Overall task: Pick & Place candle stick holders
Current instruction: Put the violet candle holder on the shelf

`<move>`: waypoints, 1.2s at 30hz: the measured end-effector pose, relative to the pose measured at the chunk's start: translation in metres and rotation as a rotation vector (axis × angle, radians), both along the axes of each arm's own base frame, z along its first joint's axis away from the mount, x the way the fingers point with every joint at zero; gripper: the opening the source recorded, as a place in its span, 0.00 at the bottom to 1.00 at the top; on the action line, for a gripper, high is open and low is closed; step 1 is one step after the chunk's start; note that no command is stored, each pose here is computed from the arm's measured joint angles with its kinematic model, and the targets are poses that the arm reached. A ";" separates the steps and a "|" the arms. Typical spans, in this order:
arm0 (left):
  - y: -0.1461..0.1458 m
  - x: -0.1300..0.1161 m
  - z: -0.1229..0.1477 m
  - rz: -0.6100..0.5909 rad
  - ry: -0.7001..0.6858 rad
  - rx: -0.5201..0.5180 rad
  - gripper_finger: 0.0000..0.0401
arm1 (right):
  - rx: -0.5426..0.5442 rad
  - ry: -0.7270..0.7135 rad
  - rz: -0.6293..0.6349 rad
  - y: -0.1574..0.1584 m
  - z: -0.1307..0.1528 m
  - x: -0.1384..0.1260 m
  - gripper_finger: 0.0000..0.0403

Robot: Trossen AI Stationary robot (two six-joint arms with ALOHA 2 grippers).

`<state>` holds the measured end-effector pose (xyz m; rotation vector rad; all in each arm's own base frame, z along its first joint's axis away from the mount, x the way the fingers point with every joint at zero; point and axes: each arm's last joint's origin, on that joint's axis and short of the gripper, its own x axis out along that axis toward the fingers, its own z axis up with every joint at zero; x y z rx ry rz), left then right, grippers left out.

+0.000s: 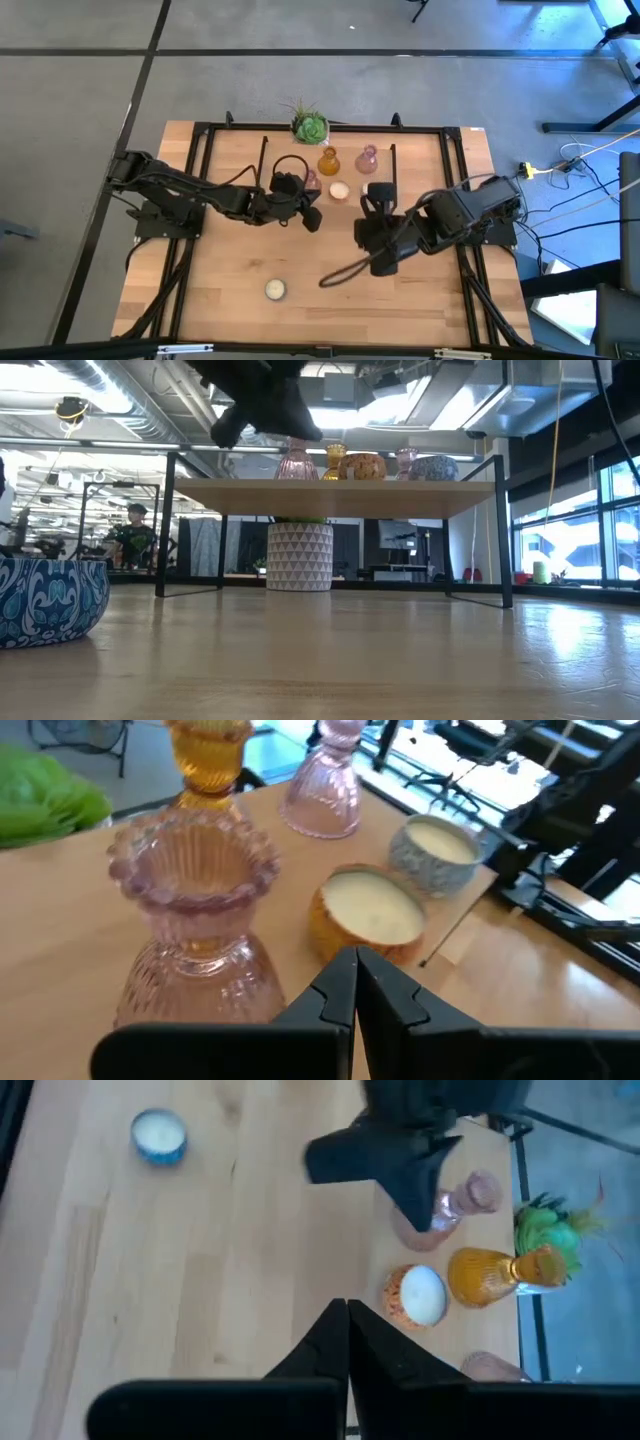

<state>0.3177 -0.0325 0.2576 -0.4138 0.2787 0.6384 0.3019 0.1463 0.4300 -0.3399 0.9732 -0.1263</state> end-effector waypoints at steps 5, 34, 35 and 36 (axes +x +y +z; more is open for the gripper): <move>0.002 0.001 -0.002 0.029 -0.022 -0.031 0.01 | 0.002 -0.047 0.028 0.005 -0.003 -0.008 0.00; 0.046 0.003 0.002 0.135 -0.048 -0.039 0.01 | 0.658 -0.449 -0.154 -0.047 -0.097 -0.065 0.00; 0.048 0.003 0.001 0.146 -0.045 -0.042 0.01 | 0.652 -0.451 -0.147 -0.048 -0.095 -0.066 0.00; 0.049 0.002 0.001 0.156 -0.043 -0.047 0.00 | 0.645 -0.454 -0.140 -0.049 -0.094 -0.068 0.00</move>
